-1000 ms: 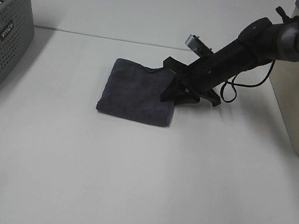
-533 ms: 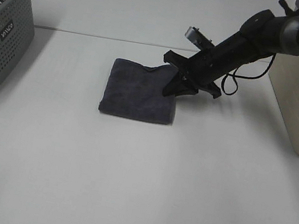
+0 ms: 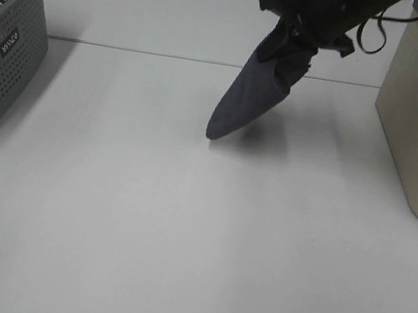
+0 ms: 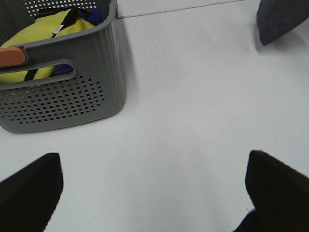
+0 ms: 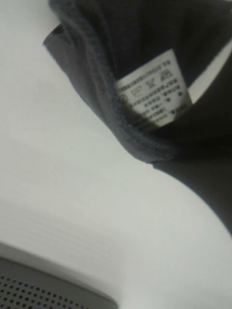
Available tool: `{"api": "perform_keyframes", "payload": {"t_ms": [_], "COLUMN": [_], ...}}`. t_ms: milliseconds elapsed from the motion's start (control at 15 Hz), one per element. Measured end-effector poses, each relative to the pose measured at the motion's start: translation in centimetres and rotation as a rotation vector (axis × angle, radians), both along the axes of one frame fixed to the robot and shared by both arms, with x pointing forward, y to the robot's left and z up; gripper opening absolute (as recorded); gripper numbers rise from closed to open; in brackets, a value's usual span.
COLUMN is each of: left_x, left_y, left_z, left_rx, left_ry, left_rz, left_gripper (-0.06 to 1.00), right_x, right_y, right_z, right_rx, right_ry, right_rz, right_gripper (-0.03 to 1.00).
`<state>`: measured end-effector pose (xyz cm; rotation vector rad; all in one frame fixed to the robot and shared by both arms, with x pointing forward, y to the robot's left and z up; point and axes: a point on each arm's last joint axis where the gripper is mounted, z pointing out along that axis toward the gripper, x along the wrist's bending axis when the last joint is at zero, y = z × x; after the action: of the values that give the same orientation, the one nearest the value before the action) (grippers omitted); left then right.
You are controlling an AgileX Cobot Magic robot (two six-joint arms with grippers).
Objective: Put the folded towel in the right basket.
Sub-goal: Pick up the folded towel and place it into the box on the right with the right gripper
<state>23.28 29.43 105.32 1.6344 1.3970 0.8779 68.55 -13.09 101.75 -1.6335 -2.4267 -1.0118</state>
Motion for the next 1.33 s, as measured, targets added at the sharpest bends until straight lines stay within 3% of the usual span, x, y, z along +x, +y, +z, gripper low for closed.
{"api": "perform_keyframes", "payload": {"t_ms": [267,333,533,600,667,867,1067,1333], "left_x": [0.0,0.0,0.0,0.0,0.0,0.0,0.0,0.0], "left_y": [0.0,0.0,0.0,0.0,0.0,0.0,0.0,0.0], "left_z": [0.0,0.0,0.0,0.0,0.0,0.0,0.0,0.0], "left_rx": [0.000,0.000,0.000,0.000,0.000,0.000,0.000,0.000], "left_ry": [0.000,0.000,0.000,0.000,0.000,0.000,0.000,0.000], "left_rz": [0.000,0.000,0.000,0.000,0.000,0.000,0.000,0.000], "left_gripper": [0.98,0.98,0.98,0.98,0.98,0.98,0.98,0.98], "right_x": [-1.9,-2.3,-3.6,-5.0,-5.5,-6.2,-5.5,-3.2], "right_y": [-2.7,-4.6,-11.9,-17.6,-19.8,-24.5,-25.7,-26.6], "right_z": [7.1,9.1,14.0,16.6,17.2,16.8,14.7,9.6], "right_rx": [-0.011,-0.001,0.003,-0.006,-0.015,-0.079,-0.189,-0.227], "right_ry": [-0.135,-0.173,-0.281,-0.344,-0.359,-0.335,-0.267,-0.105], "right_rz": [-0.052,-0.095,-0.261,-0.409,-0.467,-0.575,-0.577,-0.550], "right_gripper": [0.01,0.01,0.01,0.01,0.01,0.01,0.01,0.01]}}
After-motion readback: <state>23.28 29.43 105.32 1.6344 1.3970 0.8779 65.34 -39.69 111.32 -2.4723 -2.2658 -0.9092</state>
